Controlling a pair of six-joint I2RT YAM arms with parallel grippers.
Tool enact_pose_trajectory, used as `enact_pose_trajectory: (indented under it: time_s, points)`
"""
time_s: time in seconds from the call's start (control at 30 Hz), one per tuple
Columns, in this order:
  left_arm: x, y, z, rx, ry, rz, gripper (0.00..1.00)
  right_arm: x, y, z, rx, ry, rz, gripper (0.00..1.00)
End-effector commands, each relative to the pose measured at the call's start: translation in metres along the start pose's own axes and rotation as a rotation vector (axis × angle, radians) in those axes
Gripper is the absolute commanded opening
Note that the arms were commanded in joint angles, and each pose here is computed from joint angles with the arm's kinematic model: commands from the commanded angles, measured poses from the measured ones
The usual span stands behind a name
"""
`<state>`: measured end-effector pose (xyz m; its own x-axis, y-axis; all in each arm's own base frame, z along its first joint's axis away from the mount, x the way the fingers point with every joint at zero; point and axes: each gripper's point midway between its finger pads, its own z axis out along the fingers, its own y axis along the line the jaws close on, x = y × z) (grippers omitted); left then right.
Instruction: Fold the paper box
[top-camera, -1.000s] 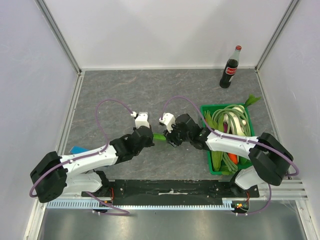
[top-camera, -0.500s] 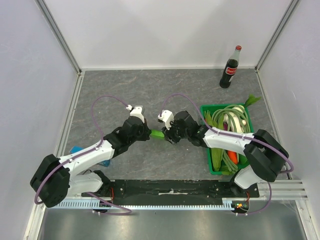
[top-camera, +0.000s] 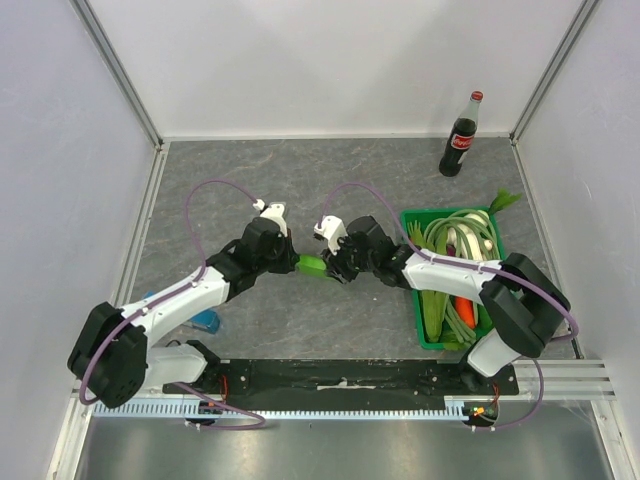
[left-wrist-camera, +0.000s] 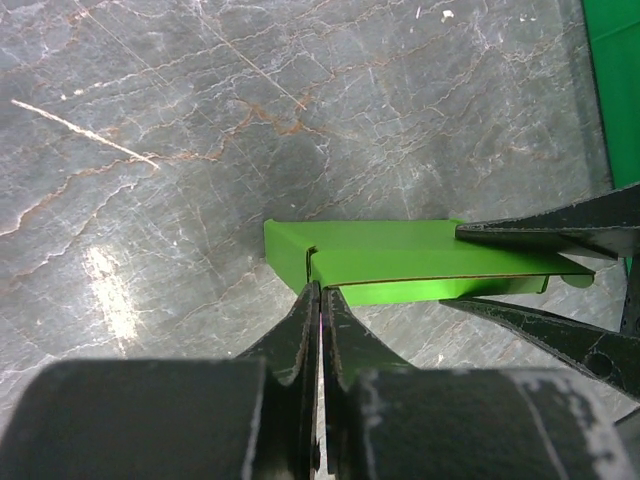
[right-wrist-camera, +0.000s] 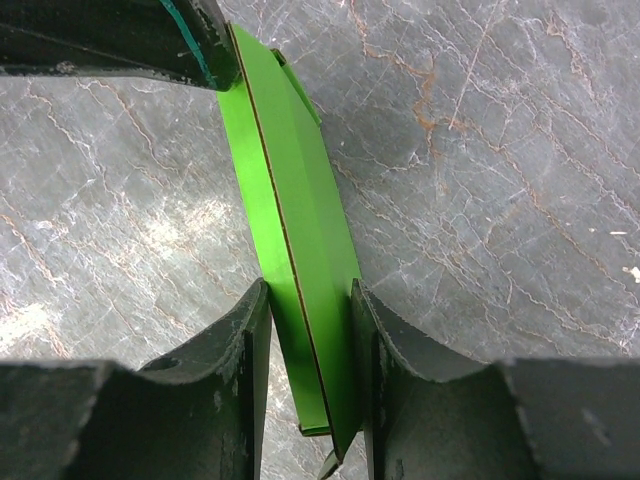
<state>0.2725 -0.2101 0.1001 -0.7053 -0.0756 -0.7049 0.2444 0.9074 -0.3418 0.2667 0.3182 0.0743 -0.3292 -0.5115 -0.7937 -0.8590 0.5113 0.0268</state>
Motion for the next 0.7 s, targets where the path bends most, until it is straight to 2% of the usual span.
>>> enact_pose_trajectory:
  time_s: [0.0, 0.1, 0.13, 0.4, 0.53, 0.67]
  points:
    - [-0.003, -0.002, -0.014, 0.017, 0.045, 0.111, 0.08, 0.014, -0.008, 0.004, 0.020, 0.057, 0.019, 0.25]
    - [-0.017, -0.003, -0.023, 0.007, 0.002, 0.128, 0.22, 0.012, -0.007, 0.003, 0.017, 0.055, 0.018, 0.25]
    - [-0.019, -0.001, -0.025, -0.005, -0.012, 0.131, 0.32, 0.013, -0.008, 0.003, 0.017, 0.056, 0.018, 0.25]
    - [-0.034, -0.004, -0.033, 0.013, -0.066, 0.176, 0.56, 0.009, -0.005, 0.002, -0.002, 0.049, 0.011, 0.24]
    - [-0.037, -0.011, -0.014, 0.071, -0.004, 0.190, 0.56, 0.008, -0.005, 0.002, -0.002, 0.048, 0.005, 0.23]
    - [-0.052, -0.015, 0.002, 0.114, -0.019, 0.250, 0.50, 0.003, -0.004, 0.002, -0.009, 0.038, 0.000, 0.23]
